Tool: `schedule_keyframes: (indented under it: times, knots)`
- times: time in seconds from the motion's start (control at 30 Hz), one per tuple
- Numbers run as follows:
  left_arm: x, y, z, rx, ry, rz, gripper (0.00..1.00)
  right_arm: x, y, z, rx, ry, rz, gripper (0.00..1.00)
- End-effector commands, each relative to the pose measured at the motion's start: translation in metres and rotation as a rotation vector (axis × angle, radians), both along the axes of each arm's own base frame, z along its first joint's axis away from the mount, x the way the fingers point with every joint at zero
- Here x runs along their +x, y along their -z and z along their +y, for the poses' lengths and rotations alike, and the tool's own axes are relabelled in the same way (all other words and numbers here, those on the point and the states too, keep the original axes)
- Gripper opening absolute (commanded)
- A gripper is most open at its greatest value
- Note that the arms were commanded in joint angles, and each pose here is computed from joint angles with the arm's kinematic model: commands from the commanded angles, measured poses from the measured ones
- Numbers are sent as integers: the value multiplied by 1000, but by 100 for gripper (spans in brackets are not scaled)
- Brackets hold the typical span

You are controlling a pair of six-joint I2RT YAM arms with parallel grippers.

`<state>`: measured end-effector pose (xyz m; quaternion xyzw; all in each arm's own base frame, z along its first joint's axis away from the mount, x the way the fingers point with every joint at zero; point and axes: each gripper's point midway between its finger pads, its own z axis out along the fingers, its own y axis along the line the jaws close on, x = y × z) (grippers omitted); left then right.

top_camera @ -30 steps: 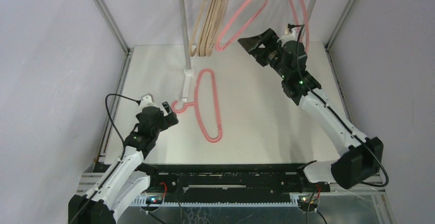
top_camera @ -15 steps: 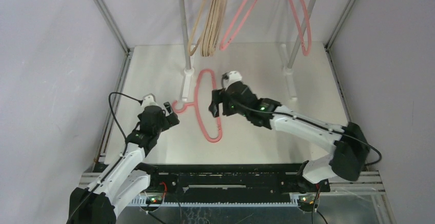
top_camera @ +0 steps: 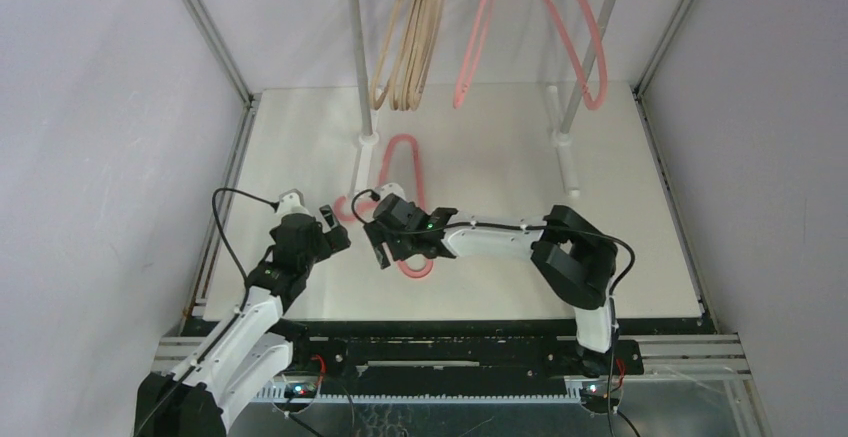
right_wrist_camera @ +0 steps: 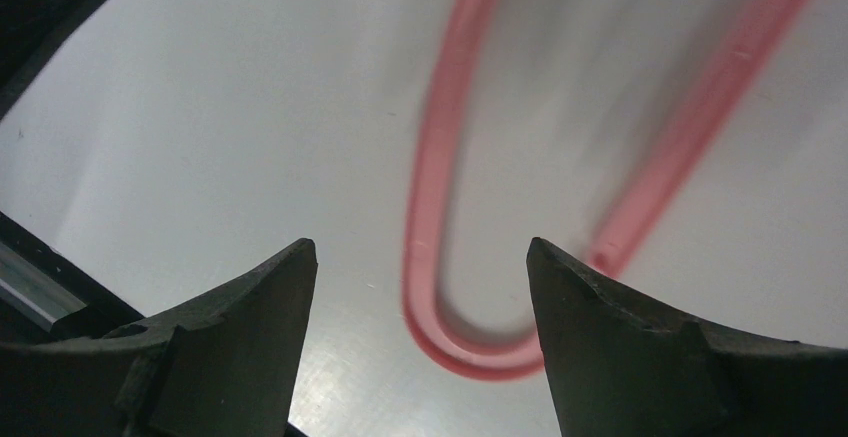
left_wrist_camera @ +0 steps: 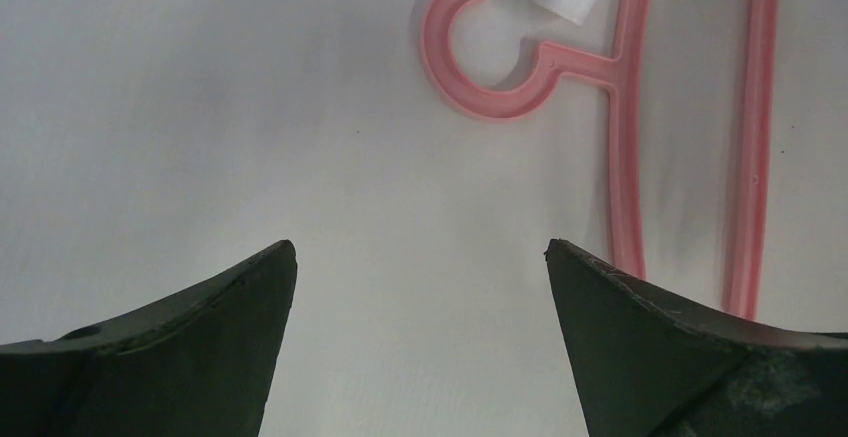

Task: Organize the hangers

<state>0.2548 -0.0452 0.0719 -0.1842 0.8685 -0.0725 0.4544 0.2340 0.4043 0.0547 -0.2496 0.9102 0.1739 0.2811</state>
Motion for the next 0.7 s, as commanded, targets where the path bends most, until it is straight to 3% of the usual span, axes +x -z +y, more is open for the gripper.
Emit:
schedule_keyframes:
  times: [0.0,0.27,0.47,0.67]
  knots:
    - [5,-8,0,-27,-15,-52,100,8,-16,20,7,-19,-53,81]
    - [5,-11,2,-30,-26,-75,99,20,9,1,-152,85,-103,78]
    - [3,-15,5,-39,-45,-106,99,15,27,-2,-173,87,-54,74]
    - [2,-16,6,-39,-50,-112,99,14,38,-13,-172,113,-7,59]
